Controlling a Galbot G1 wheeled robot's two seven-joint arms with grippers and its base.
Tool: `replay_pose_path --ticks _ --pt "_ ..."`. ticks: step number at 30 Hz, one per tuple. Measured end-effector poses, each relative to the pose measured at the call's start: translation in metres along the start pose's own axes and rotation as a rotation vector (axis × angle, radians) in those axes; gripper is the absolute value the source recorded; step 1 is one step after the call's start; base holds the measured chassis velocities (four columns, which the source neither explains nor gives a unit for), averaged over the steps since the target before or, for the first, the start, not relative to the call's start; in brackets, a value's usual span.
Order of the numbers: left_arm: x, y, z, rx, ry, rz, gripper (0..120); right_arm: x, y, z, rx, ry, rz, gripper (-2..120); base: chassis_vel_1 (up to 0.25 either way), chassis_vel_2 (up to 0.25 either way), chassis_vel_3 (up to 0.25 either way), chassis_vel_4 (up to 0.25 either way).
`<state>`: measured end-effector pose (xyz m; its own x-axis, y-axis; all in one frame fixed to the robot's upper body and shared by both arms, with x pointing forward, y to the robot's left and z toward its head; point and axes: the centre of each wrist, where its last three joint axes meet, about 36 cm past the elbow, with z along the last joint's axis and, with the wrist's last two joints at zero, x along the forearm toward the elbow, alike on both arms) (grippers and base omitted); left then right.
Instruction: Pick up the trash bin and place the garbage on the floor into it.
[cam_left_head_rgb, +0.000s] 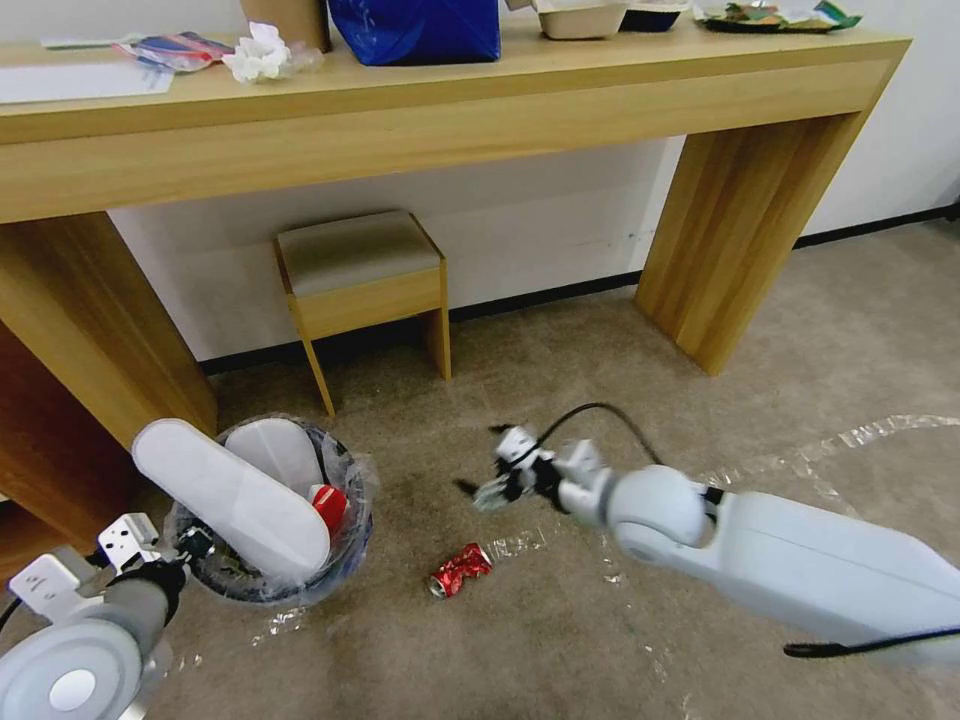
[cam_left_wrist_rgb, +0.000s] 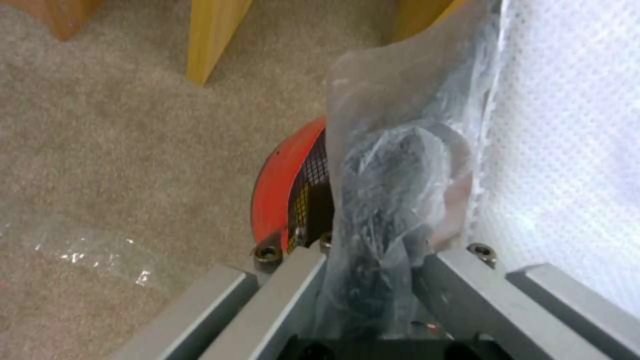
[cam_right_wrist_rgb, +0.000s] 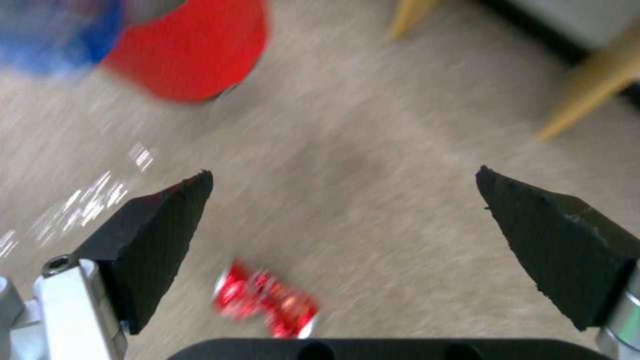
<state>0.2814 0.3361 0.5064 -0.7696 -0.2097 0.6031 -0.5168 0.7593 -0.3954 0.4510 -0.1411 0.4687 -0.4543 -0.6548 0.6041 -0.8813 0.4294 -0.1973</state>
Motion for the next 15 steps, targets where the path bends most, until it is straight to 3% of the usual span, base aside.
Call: replay_pose_path --ticks 7,15 --pt "0.001 0.002 -0.001 0.003 -0.010 -0.006 0 -0.030 -0.020 -0.025 0.169 0.197 -0.298 100 0.000 0.000 0.000 0.000" --pt "-0.001 0.004 -0.001 0.008 -0.010 -0.015 0 -0.048 -0.037 -0.015 0.252 0.259 -0.376 100 0.000 0.000 0.000 0.000"
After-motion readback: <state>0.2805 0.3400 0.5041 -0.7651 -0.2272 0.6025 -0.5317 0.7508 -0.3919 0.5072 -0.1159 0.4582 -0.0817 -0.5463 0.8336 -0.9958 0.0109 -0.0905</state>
